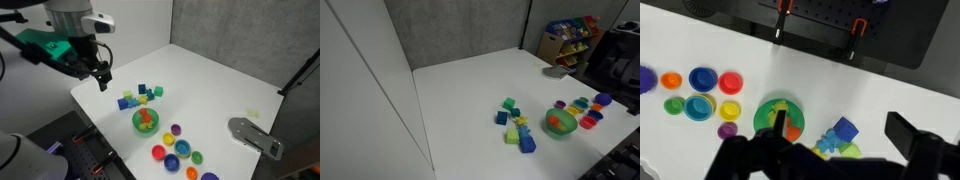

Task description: Place the green toy animal in the bowl

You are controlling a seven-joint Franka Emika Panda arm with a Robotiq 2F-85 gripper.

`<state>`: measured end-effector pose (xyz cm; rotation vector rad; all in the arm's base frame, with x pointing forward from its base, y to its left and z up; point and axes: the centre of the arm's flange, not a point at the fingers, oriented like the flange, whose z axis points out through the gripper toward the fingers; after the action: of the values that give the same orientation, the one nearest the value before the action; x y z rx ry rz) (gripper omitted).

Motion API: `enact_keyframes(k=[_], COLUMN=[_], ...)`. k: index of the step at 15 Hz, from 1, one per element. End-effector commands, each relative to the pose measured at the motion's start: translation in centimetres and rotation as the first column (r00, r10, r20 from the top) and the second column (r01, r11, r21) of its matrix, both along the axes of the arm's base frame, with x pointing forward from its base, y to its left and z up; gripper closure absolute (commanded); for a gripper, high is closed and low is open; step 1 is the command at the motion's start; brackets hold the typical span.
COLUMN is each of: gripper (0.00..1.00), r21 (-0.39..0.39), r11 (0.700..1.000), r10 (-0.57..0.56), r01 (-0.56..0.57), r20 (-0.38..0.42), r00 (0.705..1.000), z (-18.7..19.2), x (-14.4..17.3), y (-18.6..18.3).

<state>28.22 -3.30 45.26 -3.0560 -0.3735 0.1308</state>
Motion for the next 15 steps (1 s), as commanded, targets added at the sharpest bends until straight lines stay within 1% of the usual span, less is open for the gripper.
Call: enact_keyframes(k=[1,3,8,15], gripper=[0.0,0.0,0.0,0.0], r21=[0.0,0.0,-0.032,-0.094], r11=[1.0,1.0,0.999,0.994], r10=[0.0,0.0,0.004,0.061], r01=[0.0,0.0,-0.003,-0.054], r20=[0.0,0.0,0.019,0.078], r00=[1.0,1.0,1.0,0.995], z=[0.0,0.0,0.5,0.7], x=[0.0,0.0,3.4,10.4], y=[0.0,0.0,0.7,3.7])
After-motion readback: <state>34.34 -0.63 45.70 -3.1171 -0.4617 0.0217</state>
